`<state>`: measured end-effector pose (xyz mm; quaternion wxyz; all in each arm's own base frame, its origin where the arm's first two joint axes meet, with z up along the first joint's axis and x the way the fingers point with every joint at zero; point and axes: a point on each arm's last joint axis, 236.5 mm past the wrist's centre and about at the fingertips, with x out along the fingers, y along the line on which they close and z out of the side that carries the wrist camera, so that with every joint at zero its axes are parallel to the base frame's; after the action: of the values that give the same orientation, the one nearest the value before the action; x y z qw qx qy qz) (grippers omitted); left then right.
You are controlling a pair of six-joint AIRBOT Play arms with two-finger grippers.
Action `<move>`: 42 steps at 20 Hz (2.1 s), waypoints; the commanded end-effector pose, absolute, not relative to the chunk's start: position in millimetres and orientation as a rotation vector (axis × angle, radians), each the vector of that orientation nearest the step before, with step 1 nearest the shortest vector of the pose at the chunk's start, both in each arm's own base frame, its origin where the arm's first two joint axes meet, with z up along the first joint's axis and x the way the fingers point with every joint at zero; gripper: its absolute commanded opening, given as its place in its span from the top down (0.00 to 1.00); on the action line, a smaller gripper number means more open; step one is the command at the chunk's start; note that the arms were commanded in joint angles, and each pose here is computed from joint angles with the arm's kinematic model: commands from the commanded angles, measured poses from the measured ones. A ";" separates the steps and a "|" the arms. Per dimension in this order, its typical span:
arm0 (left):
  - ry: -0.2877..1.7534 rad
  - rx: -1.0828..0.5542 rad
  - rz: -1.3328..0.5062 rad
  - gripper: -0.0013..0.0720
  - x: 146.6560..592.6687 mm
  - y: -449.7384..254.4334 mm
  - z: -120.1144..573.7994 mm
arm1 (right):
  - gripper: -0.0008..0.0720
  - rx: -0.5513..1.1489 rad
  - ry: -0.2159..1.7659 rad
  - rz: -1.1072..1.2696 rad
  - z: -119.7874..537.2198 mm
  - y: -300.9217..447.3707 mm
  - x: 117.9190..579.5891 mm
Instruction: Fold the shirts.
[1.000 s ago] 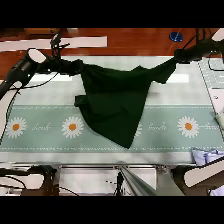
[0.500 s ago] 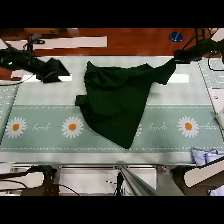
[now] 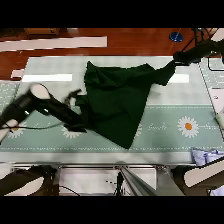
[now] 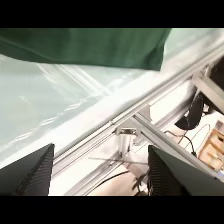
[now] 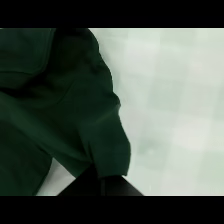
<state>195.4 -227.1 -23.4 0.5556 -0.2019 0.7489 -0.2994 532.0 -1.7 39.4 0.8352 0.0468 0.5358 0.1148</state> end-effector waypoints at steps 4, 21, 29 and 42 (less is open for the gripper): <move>1.780 -0.554 -0.685 0.00 174.8 -287.2 -74.7 | 0.95 0.101 1.153 0.250 38.4 -0.1 527.5; 1.746 -0.812 -0.654 0.82 253.9 -363.3 -82.2 | 0.95 0.109 1.181 0.269 40.5 4.2 518.7; 1.589 -0.624 -1.134 0.93 234.8 -374.7 42.6 | 0.95 0.116 1.107 0.275 75.5 5.6 516.7; 0.176 -0.135 -0.468 0.94 209.6 -107.7 426.3 | 0.95 -0.041 0.443 0.063 383.5 -21.9 355.2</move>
<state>239.2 -147.4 379.1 0.9054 -0.1487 0.1839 -0.3525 413.1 -27.9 314.1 0.9502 0.0017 0.3072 0.0530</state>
